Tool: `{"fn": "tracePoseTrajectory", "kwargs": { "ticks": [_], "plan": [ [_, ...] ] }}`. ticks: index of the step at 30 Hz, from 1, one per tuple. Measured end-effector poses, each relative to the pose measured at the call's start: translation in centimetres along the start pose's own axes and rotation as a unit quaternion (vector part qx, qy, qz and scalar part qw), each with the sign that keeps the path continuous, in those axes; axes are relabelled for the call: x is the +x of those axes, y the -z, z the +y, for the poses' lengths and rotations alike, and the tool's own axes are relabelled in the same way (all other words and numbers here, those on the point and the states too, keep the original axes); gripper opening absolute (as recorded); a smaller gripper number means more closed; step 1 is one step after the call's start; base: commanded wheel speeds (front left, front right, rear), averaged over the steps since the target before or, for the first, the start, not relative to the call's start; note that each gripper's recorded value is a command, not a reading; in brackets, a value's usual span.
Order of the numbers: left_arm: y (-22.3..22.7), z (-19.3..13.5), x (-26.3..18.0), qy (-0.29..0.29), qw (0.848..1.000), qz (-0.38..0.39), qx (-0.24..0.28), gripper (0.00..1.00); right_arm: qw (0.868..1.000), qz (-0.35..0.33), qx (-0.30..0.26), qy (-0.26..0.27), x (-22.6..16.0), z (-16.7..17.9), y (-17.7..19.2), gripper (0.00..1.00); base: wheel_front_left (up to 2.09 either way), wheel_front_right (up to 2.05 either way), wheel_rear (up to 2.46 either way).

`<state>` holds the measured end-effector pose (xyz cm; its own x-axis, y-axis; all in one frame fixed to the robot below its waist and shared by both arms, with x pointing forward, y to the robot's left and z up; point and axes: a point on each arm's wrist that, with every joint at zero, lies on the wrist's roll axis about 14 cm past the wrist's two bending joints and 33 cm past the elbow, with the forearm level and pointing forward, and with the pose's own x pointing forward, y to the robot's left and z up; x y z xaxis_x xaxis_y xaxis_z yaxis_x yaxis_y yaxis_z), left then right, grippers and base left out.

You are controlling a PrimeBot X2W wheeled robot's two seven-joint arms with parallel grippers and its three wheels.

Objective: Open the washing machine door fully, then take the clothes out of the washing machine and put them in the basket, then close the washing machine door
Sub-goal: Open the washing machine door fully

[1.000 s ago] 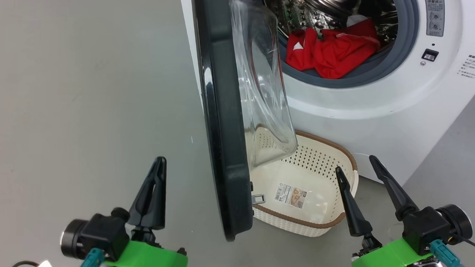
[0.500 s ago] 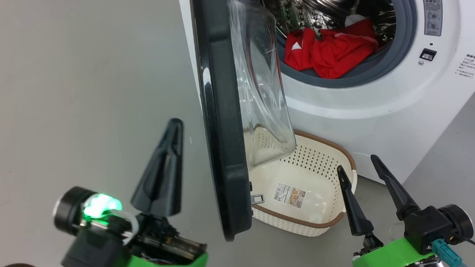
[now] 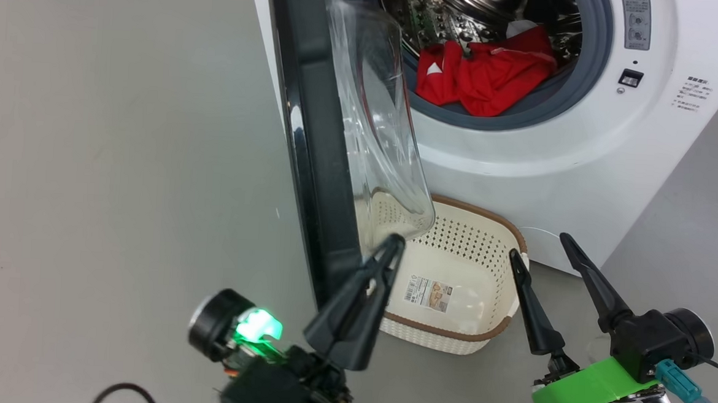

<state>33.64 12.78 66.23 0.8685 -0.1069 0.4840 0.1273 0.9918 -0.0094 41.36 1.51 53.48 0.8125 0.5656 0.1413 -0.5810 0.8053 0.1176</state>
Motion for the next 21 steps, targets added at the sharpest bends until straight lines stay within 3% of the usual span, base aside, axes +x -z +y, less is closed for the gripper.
{"fn": "tracePoseTrajectory", "kwargs": {
  "ticks": [8,21],
  "plan": [
    [5.3,-1.6,-0.9,0.028,0.995,0.095,0.000,0.00,1.000,-0.001,0.001,0.008,-0.2,-0.5,0.0,1.00,0.00,0.00,0.00],
    [9.6,0.3,-1.5,-0.014,0.986,0.168,0.015,0.00,1.000,-0.001,0.004,0.014,-0.4,-1.0,0.2,1.00,0.00,0.00,0.00]
  ]
}}
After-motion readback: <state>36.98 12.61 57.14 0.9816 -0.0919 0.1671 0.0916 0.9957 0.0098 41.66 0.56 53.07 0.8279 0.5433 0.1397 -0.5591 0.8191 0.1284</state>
